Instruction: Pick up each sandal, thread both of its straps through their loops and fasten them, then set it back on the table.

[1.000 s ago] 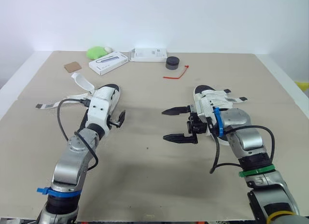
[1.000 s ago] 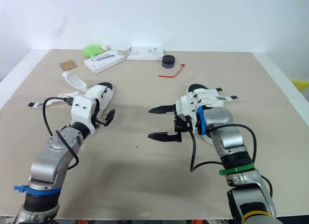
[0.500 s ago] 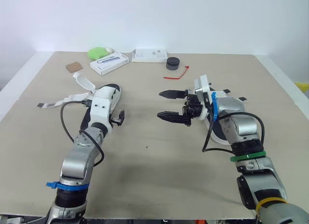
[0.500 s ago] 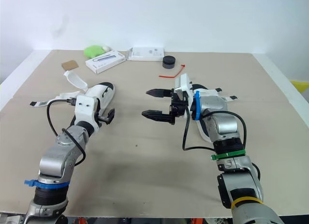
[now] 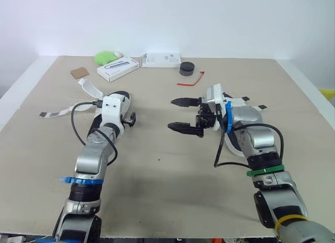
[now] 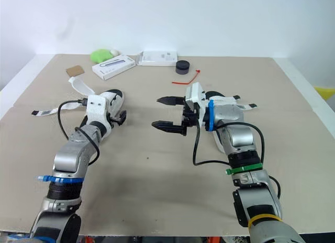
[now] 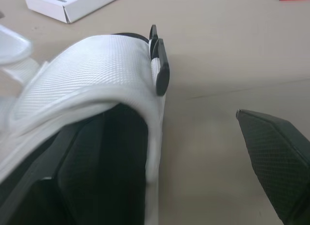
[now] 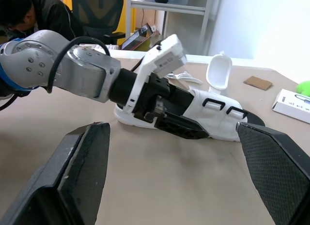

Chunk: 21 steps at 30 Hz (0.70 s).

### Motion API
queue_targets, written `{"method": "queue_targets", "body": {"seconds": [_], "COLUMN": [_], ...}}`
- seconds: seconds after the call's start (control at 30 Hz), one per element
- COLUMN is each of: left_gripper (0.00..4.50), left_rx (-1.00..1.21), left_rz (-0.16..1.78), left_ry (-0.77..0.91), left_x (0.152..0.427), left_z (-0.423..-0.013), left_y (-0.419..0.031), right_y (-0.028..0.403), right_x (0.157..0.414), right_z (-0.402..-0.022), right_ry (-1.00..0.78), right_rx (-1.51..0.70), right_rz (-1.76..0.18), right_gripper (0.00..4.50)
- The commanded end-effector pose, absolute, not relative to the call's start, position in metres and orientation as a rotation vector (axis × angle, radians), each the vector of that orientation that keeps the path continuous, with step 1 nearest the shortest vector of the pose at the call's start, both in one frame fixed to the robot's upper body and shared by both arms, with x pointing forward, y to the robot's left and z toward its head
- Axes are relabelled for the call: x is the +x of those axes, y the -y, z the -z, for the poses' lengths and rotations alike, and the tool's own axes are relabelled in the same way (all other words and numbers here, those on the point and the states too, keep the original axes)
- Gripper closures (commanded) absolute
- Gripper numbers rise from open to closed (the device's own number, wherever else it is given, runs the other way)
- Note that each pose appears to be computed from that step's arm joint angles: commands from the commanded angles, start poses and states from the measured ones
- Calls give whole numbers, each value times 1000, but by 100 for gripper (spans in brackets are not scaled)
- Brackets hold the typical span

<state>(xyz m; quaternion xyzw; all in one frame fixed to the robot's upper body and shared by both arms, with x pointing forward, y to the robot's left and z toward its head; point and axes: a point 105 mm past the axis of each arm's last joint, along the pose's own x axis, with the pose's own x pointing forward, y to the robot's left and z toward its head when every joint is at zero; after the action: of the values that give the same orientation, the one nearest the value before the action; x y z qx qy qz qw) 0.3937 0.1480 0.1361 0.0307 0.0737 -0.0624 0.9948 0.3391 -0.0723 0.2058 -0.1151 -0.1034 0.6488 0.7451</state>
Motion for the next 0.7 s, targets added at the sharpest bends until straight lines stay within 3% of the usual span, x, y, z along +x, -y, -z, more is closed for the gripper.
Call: {"method": "queue_targets", "body": {"seconds": [0.03,0.07,0.2,0.33,0.53,0.7], "left_gripper": [54,83,277,440,440,440], "left_rx": [88,91,96,111,275,427], "left_rz": [135,138,169,216,718,1182], "left_ry": [-83,-82,-87,-75,73,69], "left_x": [401,402,403,401,351,277], "left_z": [-152,-152,-149,-150,-166,-152], "left_y": [-151,-151,-149,-151,-123,-109], "right_y": [72,72,74,78,96,108], "right_x": [340,340,341,342,340,331], "right_z": [-217,-217,-218,-219,-228,-226], "right_ry": [276,276,267,261,252,209], "right_rx": [-281,-281,-281,-277,-288,-313], "right_rz": [-1413,-1412,-1404,-1396,-1385,-1410], "right_gripper": [0,0,0,0,0,0]}}
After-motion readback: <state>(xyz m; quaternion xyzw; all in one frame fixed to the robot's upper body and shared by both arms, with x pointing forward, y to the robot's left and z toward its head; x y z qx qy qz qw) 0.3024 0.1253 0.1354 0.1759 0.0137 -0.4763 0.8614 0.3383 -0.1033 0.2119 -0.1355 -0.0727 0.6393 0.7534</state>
